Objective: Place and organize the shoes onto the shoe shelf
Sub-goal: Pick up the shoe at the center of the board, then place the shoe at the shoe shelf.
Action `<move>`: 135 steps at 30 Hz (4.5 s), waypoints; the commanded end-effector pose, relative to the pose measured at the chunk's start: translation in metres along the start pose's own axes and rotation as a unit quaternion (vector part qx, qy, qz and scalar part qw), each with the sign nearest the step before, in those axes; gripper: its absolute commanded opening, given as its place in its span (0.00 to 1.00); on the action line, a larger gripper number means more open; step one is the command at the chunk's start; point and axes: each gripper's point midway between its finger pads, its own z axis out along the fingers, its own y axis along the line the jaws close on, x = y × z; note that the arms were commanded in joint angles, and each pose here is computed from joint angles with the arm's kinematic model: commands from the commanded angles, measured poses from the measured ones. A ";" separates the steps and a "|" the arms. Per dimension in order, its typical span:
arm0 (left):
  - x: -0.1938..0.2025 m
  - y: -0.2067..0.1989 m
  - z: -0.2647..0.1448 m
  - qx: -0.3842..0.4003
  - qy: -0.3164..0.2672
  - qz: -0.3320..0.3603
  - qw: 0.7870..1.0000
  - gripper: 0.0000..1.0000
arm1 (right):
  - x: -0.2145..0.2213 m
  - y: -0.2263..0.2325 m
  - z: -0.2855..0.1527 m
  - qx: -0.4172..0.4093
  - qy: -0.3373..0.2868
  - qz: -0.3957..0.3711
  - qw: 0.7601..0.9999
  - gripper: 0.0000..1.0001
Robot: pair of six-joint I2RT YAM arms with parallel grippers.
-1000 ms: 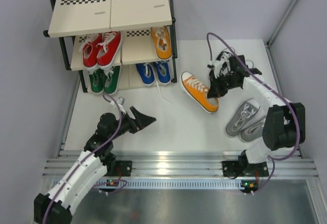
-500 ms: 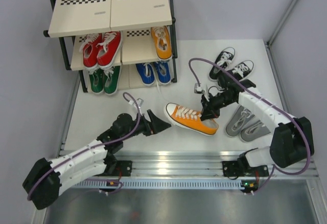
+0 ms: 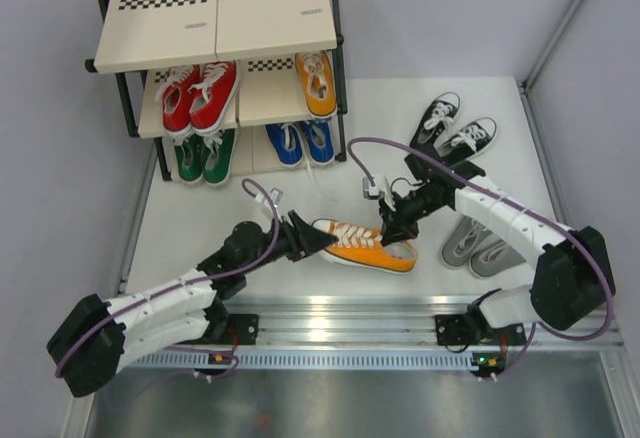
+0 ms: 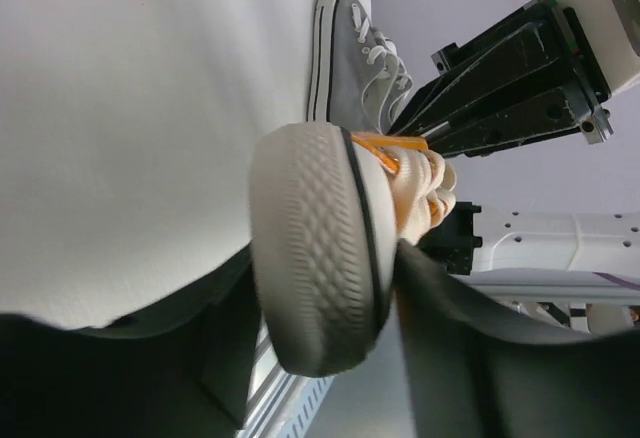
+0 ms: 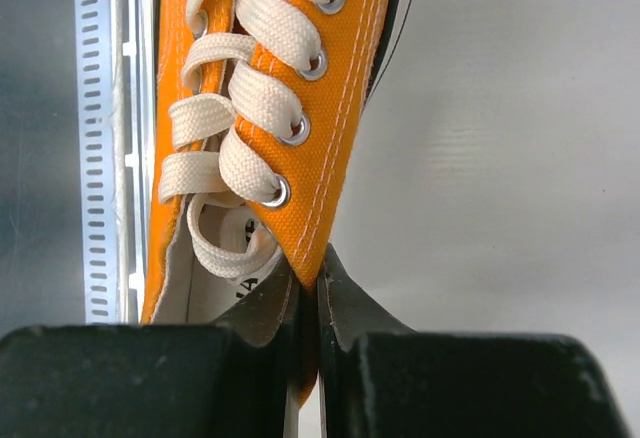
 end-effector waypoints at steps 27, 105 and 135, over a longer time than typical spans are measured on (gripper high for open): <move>-0.032 -0.009 -0.030 -0.022 -0.056 0.075 0.995 0.00 | 0.014 0.075 0.006 -0.113 -0.001 -0.400 0.910 0.68; -0.098 -0.051 -0.174 -0.086 -0.258 0.144 0.952 0.87 | -0.349 -0.036 -0.023 0.235 -0.139 -0.230 0.934 0.00; -0.092 -0.048 -0.168 -0.082 -0.243 0.132 0.957 0.87 | -0.384 -0.140 -0.022 0.388 -0.131 -0.298 0.862 0.01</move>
